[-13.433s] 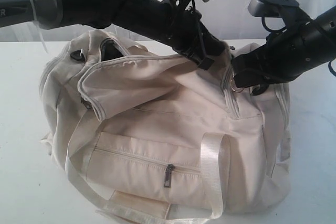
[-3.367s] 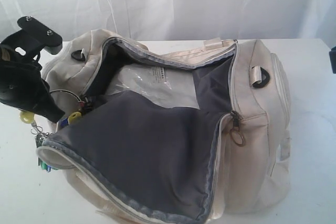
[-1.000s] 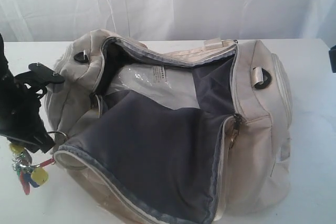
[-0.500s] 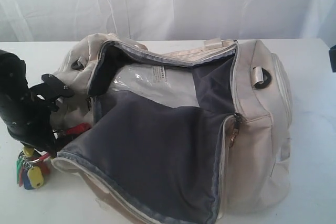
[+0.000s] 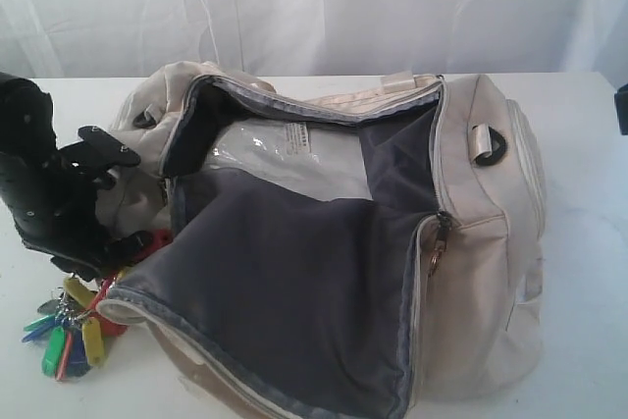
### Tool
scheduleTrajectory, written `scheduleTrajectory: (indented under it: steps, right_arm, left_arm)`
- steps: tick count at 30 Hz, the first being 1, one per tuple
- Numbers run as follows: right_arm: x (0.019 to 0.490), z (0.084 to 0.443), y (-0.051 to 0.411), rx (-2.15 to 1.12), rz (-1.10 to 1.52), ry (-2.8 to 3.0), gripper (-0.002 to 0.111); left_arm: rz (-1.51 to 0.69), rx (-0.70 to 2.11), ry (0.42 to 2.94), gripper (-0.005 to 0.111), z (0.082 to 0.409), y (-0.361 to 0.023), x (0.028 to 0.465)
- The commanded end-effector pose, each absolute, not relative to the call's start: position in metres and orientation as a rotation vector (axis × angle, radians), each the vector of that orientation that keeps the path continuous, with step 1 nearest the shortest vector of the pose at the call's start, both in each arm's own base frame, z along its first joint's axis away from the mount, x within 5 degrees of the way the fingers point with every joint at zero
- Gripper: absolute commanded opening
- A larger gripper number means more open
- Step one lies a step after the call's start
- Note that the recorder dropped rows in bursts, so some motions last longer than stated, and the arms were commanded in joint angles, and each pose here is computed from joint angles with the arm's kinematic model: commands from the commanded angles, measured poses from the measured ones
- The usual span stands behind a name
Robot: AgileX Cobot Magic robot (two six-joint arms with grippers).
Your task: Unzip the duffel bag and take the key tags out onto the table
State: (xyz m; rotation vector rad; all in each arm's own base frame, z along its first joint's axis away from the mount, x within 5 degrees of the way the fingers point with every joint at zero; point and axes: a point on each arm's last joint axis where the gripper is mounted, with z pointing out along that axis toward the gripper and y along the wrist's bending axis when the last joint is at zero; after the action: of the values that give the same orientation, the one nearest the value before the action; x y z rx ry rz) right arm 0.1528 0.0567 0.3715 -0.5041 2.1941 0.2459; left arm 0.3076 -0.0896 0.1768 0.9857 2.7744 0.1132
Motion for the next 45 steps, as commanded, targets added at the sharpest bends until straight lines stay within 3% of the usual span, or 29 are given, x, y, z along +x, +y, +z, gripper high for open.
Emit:
scheduleTrajectory:
  steps: [1, 9, 26, 32, 40, 45]
  right_arm:
    - [0.153, 0.372, 0.057, -0.493, 0.253, 2.184, 0.000]
    - [0.153, 0.372, 0.057, -0.494, 0.253, 2.186, 0.000]
    - [0.153, 0.372, 0.057, -0.491, 0.257, 2.182, 0.000]
    - [0.153, 0.372, 0.057, -0.491, 0.257, 2.182, 0.000]
    - [0.153, 0.372, 0.057, -0.473, 0.266, 2.187, 0.000]
    - [0.153, 0.372, 0.057, -0.475, 0.265, 2.186, 0.000]
  left_arm:
    - [0.068, 0.936, 2.820, 0.060, 0.184, -0.092, 0.310]
    - [0.017, 0.924, 2.869, 0.060, 0.201, -0.095, 0.310]
    - [0.006, 0.838, 2.629, 0.056, 0.290, -0.087, 0.278]
    - [-0.005, 0.822, 2.595, 0.045, 0.303, -0.085, 0.270]
    - [-0.018, 0.787, 2.499, 0.000, 0.329, -0.080, 0.253]
    - [-0.092, 0.756, 2.423, 0.000, 0.348, -0.078, 0.229]
